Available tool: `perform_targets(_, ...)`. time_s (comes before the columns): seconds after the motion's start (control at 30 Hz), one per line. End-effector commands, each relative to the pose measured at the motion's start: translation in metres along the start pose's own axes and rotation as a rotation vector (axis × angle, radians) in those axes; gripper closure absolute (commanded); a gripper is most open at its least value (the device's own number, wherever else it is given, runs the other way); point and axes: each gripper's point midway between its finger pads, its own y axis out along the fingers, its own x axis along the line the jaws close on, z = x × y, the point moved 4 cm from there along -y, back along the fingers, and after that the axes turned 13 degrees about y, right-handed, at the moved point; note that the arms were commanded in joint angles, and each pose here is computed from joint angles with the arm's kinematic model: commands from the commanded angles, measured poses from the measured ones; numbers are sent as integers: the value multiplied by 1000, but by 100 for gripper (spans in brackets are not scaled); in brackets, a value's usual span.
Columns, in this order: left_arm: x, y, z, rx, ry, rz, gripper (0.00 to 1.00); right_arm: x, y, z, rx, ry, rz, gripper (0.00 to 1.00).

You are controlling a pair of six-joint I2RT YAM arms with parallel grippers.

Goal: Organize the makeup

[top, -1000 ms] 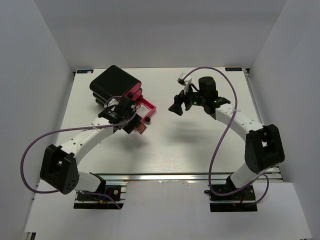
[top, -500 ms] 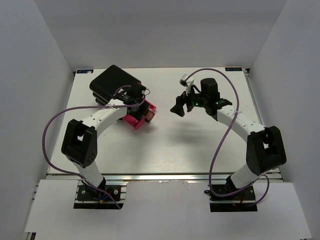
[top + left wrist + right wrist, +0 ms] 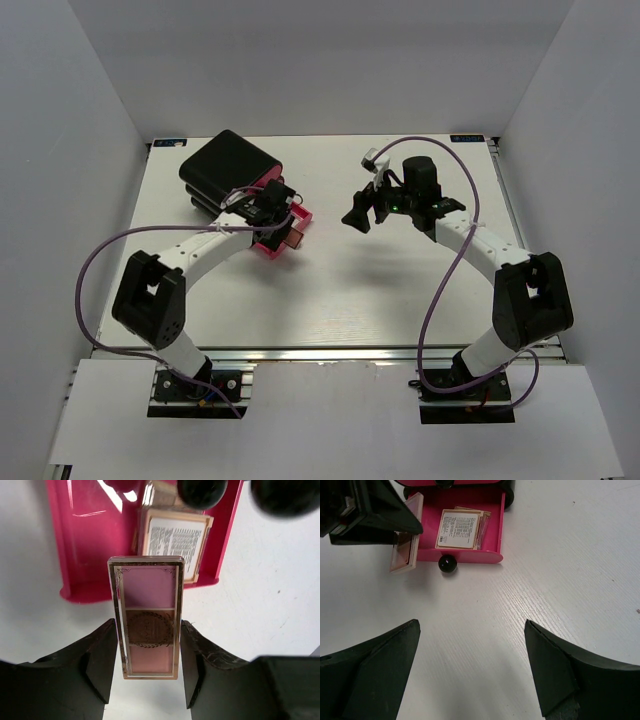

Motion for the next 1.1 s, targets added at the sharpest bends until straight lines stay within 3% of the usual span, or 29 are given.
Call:
perform_targets(0.0, -10, -32, -10, -120, -173, 70, 100, 4, -3, -15, -51, -33, -18, 11)
perform_targets(0.17, 3, -36, -9, -131, -423, 18, 100, 4, -3, -15, -52, -32, -21, 11)
perform_targets(0.47, 11, -6, -10, -77, -642, -73, 100, 6, -9, -12, -58, -33, -16, 11)
perform_targets(0.83, -7, 25, -27, -63, -739, -52, 100, 4, -17, -12, -68, -34, -3, 11)
perform_targets(1.07, -18, 34, -38, -75, -728, -27, 100, 1, -18, -8, -63, -26, 3, 11)
